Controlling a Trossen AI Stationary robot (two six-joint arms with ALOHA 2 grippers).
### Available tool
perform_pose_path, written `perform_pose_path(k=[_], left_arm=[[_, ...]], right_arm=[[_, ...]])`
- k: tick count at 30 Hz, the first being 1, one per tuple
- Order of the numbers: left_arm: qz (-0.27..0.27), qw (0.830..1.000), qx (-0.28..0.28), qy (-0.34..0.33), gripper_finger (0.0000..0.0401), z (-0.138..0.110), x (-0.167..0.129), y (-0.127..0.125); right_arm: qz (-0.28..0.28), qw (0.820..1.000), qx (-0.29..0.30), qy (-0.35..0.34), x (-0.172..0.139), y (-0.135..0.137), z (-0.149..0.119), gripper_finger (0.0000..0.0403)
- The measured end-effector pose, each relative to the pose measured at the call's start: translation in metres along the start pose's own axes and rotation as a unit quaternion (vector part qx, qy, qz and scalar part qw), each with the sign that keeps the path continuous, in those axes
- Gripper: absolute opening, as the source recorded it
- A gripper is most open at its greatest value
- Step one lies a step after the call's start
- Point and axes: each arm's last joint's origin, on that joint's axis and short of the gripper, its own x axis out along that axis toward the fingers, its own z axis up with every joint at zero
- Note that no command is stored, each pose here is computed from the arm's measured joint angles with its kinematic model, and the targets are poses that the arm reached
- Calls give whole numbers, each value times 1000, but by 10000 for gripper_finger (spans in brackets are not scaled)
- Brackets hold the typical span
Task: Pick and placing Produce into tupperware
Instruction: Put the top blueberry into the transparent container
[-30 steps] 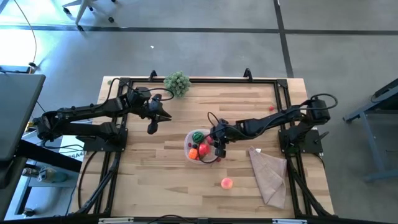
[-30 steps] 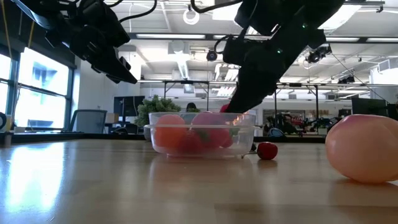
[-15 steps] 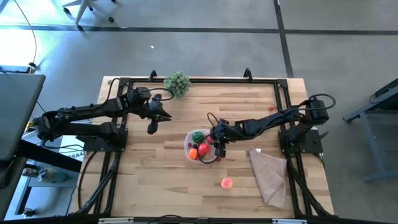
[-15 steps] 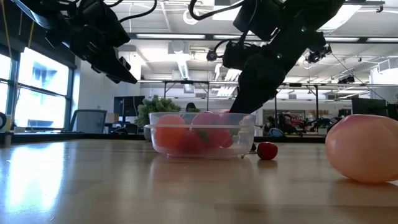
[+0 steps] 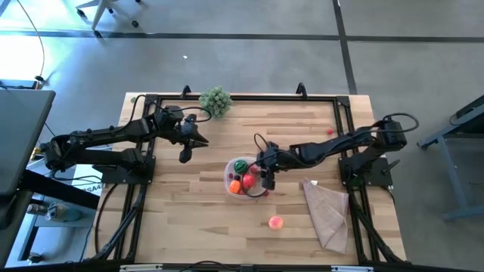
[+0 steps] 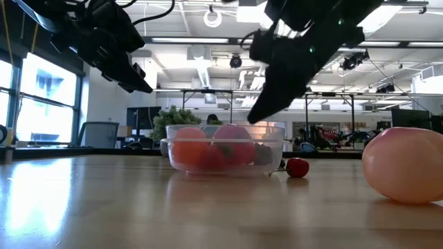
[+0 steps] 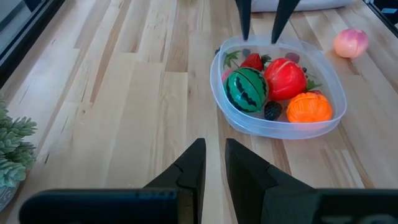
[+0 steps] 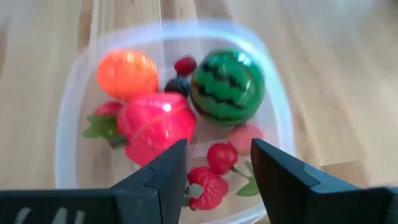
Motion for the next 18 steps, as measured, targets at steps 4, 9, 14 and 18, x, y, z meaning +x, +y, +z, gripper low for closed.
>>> perform_pose_path(k=[4,9,14,18], left_arm=[[0,1000,0,0,51,0,0,0],[0,1000,0,0,51,0,0,0],[0,1000,0,0,51,0,0,0],[0,1000,0,0,51,0,0,0]], right_arm=[[-28,999,0,-19,-20,-3,7,169],[-109,994,-1,-10,-43,-10,3,170],[-119,992,29,-42,-44,-16,-24,170],[-102,990,49,-80,-36,-19,-57,170]])
